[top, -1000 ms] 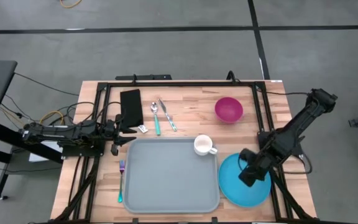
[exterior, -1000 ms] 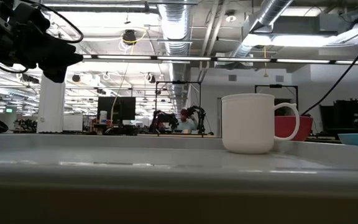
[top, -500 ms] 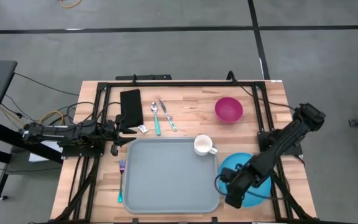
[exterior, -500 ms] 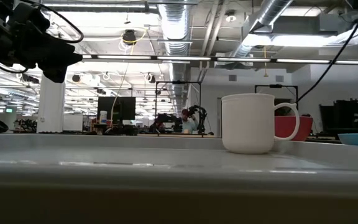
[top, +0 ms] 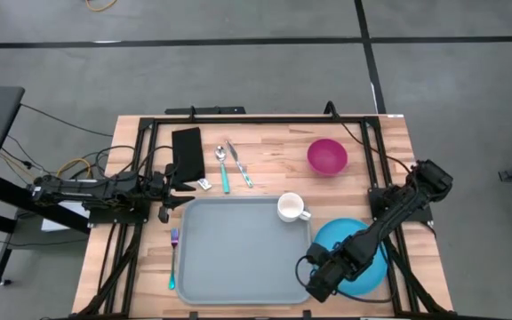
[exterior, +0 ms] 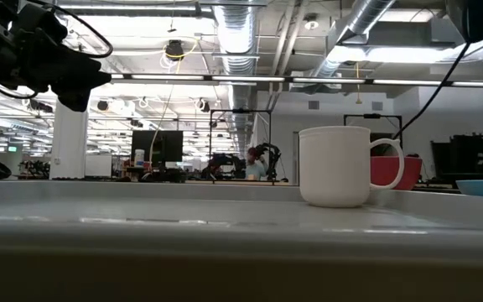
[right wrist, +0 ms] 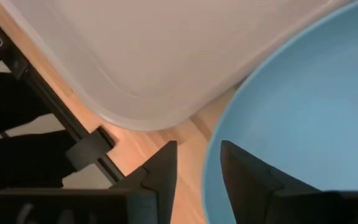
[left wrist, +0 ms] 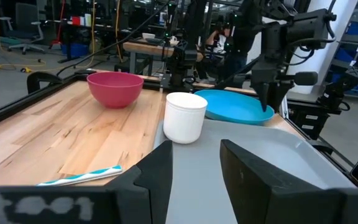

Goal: Set up tray
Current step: Put the blue plate on the gray tray below the white mug

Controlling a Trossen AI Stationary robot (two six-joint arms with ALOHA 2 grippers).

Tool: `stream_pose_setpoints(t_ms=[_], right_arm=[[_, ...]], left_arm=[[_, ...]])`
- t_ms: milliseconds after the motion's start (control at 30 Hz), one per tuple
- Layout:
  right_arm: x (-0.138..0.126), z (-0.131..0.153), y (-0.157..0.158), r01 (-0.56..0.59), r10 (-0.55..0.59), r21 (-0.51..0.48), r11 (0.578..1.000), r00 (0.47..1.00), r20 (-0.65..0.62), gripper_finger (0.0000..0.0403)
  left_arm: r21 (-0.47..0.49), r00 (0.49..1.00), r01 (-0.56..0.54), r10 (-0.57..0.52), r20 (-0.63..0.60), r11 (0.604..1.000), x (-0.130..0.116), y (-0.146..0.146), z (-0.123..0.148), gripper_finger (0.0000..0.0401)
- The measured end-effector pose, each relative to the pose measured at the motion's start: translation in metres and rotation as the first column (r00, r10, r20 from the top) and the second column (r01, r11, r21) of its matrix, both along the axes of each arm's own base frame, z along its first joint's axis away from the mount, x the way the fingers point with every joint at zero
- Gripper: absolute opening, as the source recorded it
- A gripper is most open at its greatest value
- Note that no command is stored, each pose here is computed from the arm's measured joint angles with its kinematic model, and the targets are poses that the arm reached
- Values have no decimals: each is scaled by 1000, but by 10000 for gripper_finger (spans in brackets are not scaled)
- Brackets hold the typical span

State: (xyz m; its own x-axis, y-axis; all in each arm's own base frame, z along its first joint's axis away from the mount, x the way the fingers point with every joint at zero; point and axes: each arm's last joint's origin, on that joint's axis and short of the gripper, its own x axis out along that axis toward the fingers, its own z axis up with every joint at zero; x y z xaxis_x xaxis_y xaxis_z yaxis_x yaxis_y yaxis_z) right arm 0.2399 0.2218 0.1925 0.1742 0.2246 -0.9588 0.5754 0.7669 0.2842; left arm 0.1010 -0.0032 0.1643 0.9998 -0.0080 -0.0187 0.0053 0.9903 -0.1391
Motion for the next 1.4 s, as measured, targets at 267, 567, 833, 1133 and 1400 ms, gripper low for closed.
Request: stream_pose_setpoints(t_ms=[267,567,833,1133,1400], right_arm=[[0,0,-1,16,-15,1,1000,1000,-12,164],[-17,-2,3,-34,29,-64,997,996,-79,161],[-23,-1,18,-78,77,-16,997,997,-29,147],[-26,-6,18,-110,110,-25,994,994,-25,132],[-26,-7,19,-107,107,-39,994,994,12,128]], left_arm=[[2,1000,1,-1,0,1000,0,0,0,122],[2,1000,1,-1,0,1000,0,0,0,122],[2,1000,1,-1,0,1000,0,0,0,122],[2,1000,1,-1,0,1000,0,0,0,122],[2,1000,1,-1,0,1000,0,0,0,122]])
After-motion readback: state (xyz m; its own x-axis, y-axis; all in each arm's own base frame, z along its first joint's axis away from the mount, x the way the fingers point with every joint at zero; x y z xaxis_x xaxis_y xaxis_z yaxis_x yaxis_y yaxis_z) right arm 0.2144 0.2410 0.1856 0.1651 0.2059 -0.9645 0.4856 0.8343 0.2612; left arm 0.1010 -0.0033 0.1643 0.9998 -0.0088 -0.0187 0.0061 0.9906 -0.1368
